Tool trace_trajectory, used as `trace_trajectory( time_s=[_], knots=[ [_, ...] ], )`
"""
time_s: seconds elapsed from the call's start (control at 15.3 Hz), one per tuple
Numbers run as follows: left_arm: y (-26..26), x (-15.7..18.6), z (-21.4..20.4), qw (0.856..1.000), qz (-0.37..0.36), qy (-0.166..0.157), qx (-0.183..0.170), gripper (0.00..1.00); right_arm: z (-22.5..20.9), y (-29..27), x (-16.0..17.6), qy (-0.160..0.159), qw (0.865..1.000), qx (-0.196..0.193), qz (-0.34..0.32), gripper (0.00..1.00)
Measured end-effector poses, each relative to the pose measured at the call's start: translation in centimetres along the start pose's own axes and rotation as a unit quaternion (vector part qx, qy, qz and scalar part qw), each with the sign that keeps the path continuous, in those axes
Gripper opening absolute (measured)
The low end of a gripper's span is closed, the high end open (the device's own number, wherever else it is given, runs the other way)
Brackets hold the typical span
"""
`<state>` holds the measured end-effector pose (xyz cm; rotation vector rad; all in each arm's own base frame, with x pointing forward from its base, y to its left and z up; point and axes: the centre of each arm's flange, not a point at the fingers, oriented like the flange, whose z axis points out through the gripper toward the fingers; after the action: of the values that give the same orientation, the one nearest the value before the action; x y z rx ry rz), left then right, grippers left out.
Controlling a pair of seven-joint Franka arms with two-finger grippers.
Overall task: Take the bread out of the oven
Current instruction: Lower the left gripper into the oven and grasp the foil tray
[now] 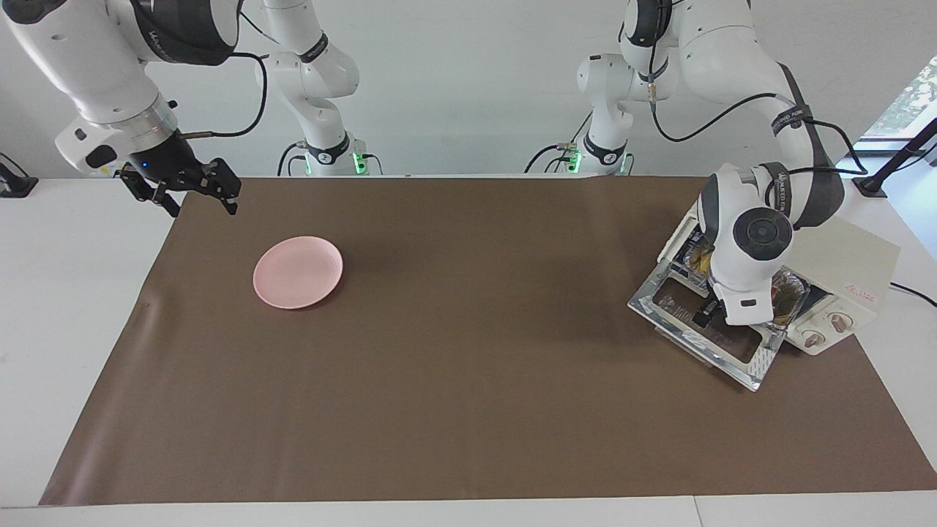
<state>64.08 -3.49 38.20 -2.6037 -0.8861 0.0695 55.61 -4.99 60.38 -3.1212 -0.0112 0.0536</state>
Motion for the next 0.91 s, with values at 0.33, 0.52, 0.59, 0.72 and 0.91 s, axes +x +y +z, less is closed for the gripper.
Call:
trace_trajectory(
  time_s=[0.33, 0.52, 0.59, 0.72, 0.91],
  knots=[
    [0.1, -0.4, 0.6, 1.0, 0.004, 0.005, -0.008, 1.0, 0.0, 0.0, 0.0, 0.0, 1.0, 0.0, 0.0, 1.0],
    [0.1, -0.5, 0.7, 1.0, 0.005, 0.007, -0.011, 1.0, 0.0, 0.0, 0.0, 0.0, 1.0, 0.0, 0.0, 1.0],
    [0.1, -0.5, 0.8, 1.0, 0.005, 0.008, -0.012, 1.0, 0.0, 0.0, 0.0, 0.0, 1.0, 0.0, 0.0, 1.0],
    [-0.1, -0.5, 1.1, 1.0, 0.004, 0.007, -0.012, 1.0, 0.0, 0.0, 0.0, 0.0, 1.0, 0.0, 0.0, 1.0],
    [-0.4, -0.5, 1.5, 1.0, 0.003, 0.005, -0.012, 1.0, 0.0, 0.0, 0.0, 0.0, 1.0, 0.0, 0.0, 1.0]
  ],
)
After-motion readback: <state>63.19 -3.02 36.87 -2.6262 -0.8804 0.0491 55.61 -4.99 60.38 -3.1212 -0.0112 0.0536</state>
